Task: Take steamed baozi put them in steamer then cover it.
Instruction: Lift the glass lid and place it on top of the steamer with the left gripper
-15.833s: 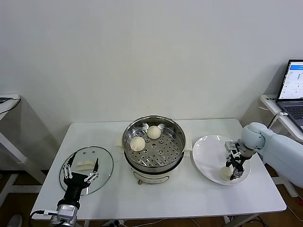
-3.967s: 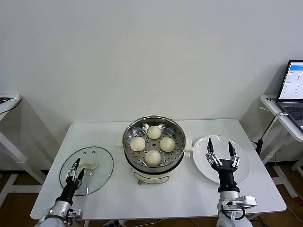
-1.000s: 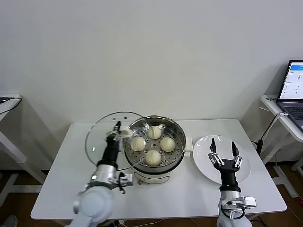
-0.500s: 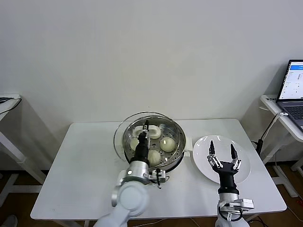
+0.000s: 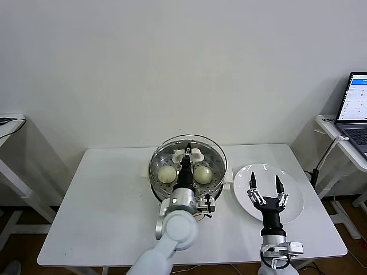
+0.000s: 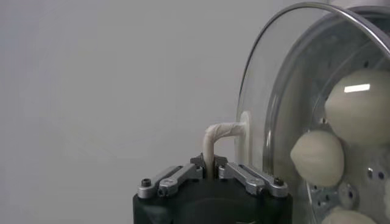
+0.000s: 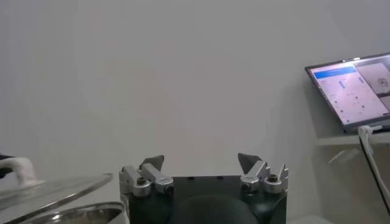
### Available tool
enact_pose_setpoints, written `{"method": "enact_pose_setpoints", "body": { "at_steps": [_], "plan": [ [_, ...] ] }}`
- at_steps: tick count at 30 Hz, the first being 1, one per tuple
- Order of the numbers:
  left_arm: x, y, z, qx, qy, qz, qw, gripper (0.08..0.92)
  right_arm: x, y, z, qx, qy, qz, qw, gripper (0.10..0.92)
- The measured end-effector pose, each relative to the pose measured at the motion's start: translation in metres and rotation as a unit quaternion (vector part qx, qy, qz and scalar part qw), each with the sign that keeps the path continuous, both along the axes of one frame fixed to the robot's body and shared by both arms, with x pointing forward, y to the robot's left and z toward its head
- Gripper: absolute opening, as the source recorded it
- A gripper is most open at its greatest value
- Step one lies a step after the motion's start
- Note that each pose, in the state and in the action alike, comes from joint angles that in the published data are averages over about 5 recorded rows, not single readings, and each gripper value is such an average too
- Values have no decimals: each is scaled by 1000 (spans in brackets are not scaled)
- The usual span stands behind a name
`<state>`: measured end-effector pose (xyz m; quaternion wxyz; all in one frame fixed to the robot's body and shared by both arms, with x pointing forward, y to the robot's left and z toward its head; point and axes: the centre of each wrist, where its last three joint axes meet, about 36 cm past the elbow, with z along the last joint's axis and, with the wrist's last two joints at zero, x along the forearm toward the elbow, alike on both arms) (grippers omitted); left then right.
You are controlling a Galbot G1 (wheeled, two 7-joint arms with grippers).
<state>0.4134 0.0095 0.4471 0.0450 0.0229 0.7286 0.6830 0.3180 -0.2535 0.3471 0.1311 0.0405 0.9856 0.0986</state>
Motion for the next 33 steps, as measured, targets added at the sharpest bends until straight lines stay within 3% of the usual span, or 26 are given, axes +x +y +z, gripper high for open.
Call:
{"method": "enact_pose_setpoints", "body": {
  "at_steps": [16,33],
  "plan": [
    [8,-3,-19,13,9,19,1000,189,4,3,-2,-1,1,5,1000,823],
    [9,-1,-24,18,10,25,999,189,6,5,-5,-4,2,11,1000,823]
  ]
}}
